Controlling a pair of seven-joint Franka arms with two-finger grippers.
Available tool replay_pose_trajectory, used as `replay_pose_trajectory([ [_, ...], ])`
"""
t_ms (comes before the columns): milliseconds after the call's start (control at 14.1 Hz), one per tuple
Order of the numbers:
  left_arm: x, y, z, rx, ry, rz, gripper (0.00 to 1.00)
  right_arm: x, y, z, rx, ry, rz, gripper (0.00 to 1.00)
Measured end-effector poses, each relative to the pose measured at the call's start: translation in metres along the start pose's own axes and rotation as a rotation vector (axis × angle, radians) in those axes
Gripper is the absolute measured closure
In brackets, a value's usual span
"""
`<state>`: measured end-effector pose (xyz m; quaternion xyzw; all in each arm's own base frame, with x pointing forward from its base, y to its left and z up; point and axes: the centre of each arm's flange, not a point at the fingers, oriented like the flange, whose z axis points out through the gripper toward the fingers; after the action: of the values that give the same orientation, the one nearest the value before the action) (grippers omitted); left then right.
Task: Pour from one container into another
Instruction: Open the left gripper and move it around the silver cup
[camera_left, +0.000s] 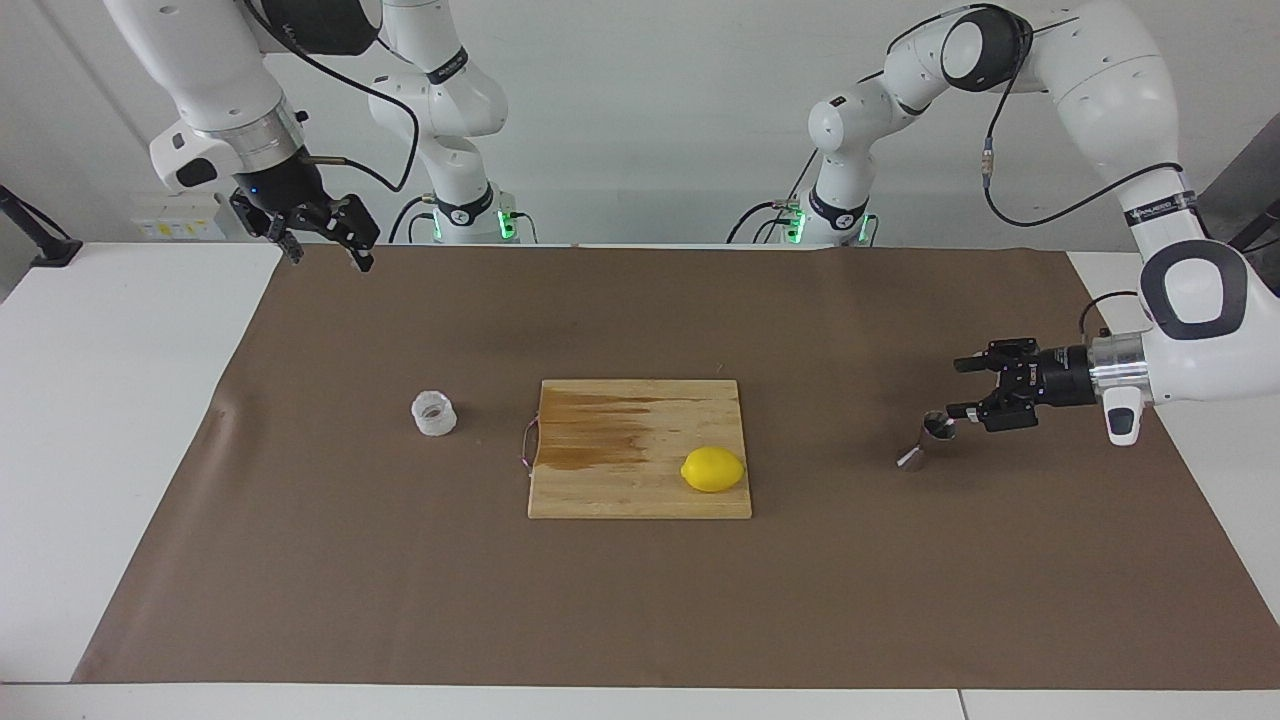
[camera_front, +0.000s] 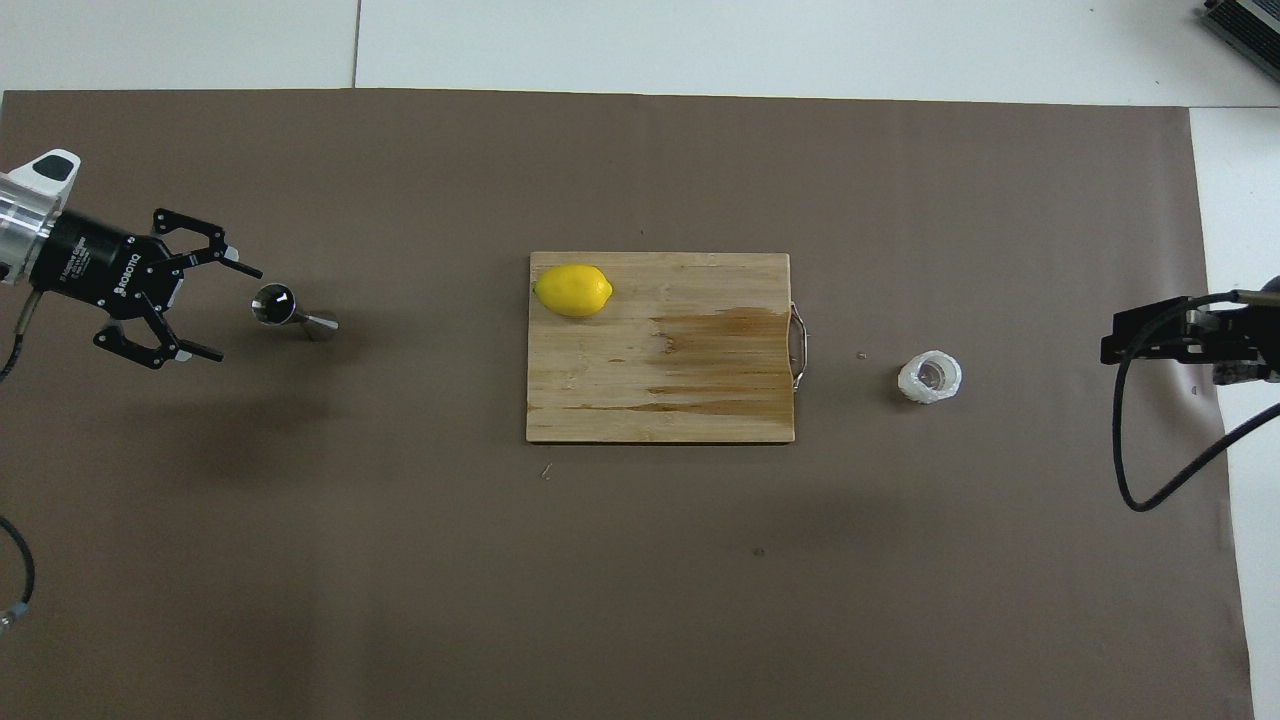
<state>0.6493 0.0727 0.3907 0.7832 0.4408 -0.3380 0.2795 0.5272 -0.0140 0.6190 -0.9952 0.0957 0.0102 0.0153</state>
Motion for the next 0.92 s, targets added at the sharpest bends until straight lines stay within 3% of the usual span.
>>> replay_pose_trajectory([
  [283,0.010,0.010,0.000,-0.112,-0.055,-0.083,0.00,0.000,0.000,0.000,0.000,0.000,0.000,0.00],
  [920,0.040,-0.005,0.018,-0.086,-0.201,-0.152,0.00,0.000,0.000,0.000,0.000,0.000,0.000,0.00],
])
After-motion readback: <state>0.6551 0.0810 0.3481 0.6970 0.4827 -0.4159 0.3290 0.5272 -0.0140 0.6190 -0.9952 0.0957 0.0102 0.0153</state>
